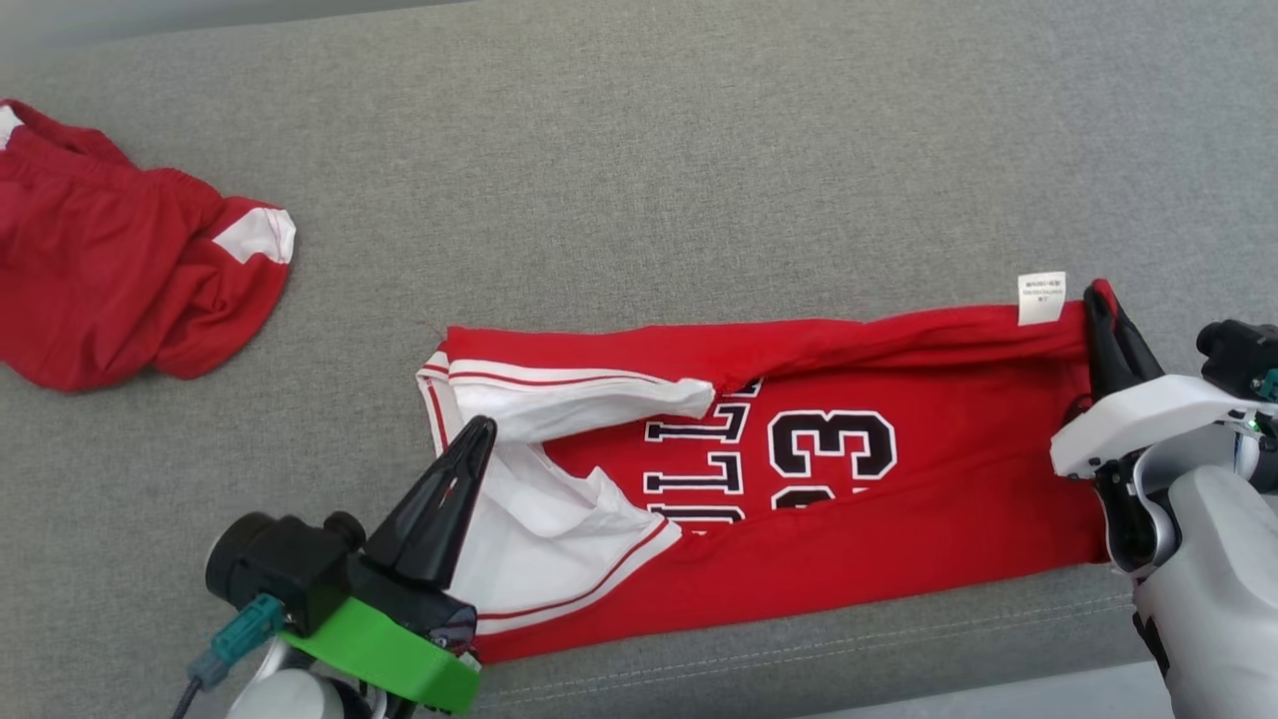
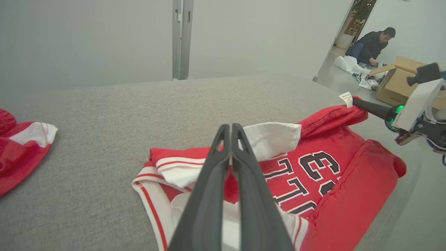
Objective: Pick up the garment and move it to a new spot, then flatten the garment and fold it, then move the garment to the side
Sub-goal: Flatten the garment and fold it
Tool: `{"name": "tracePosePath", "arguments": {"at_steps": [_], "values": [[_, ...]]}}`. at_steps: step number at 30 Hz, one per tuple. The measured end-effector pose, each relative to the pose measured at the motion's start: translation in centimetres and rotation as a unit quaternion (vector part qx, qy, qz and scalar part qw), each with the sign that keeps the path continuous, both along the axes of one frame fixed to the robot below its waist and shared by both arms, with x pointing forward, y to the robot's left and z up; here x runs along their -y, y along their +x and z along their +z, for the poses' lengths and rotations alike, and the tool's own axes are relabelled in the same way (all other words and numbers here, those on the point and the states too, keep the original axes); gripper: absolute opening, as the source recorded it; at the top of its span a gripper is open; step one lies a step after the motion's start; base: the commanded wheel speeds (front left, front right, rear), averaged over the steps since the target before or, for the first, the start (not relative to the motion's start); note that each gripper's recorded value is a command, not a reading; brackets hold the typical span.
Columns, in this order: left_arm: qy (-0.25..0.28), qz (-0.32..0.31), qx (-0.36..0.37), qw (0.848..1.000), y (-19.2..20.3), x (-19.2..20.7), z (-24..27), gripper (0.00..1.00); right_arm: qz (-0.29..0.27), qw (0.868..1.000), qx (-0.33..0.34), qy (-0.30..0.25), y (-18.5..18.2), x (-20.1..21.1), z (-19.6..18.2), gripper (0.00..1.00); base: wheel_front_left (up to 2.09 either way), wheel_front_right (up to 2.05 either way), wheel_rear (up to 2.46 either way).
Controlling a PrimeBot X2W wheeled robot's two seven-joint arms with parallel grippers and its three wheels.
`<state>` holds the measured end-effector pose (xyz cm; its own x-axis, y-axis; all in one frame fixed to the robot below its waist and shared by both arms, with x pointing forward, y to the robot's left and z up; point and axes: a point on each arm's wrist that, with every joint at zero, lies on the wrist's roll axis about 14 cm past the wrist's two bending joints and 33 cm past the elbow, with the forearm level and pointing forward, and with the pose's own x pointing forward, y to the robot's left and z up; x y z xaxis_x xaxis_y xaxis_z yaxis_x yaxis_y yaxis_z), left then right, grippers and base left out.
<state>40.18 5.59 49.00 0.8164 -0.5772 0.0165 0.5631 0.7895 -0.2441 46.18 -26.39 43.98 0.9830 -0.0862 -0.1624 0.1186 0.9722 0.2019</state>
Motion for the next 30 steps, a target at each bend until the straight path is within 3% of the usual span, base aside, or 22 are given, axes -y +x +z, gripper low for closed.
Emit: {"name": "tracePosePath", "arguments": {"at_steps": [7, 13, 14, 15, 16, 26, 27, 29, 30], "values": [[-0.011, 0.031, -0.046, 0.998, -1.6, -0.8, -2.7, 0.0, -0.019, 1.0, -0.001, 0.021, -1.3, 0.6, -0.7, 0.0, 0.0, 0.0, 0.0], [0.013, 0.036, -0.079, 0.996, -3.1, -1.1, -5.5, 0.0, -0.02, 0.999, -0.006, 0.032, -2.4, 0.1, -1.2, 0.0, 0.0, 0.0, 0.0], [0.018, 0.035, -0.083, 0.996, -3.4, -1.2, -5.9, 0.0, -0.021, 0.999, -0.006, 0.034, -2.6, 0.1, -1.2, 0.11, 0.0, 0.0, 0.0], [0.02, 0.035, -0.088, 0.995, -3.6, -1.1, -6.2, 0.0, -0.022, 0.999, -0.005, 0.036, -2.7, 0.1, -1.2, 0.96, 0.0, 0.0, 0.0], [0.026, 0.032, -0.089, 0.995, -3.8, -0.9, -6.5, 0.0, -0.024, 0.999, -0.004, 0.037, -2.9, 0.1, -1.2, 1.0, 0.0, 0.0, 0.0], [0.05, 0.043, -0.107, 0.992, -5.0, -1.2, -8.2, 0.0, -0.033, 0.998, 0.023, 0.049, -3.9, 0.3, 0.2, 1.0, 0.0, 0.0, 0.0], [0.048, 0.045, -0.112, 0.992, -5.2, -1.1, -8.4, 0.09, -0.034, 0.998, 0.022, 0.049, -4.1, 0.3, 0.2, 1.0, 0.0, 0.0, 0.0], [0.044, 0.046, -0.117, 0.991, -5.5, -1.0, -8.6, 0.47, -0.036, 0.998, 0.023, 0.048, -4.2, 0.5, 0.2, 1.0, 0.0, 0.0, 0.0], [0.044, 0.048, -0.117, 0.991, -5.5, -1.0, -8.6, 0.92, -0.037, 0.998, 0.023, 0.047, -4.3, 0.5, 0.3, 1.0, 0.0, 0.0, 0.0]]}}
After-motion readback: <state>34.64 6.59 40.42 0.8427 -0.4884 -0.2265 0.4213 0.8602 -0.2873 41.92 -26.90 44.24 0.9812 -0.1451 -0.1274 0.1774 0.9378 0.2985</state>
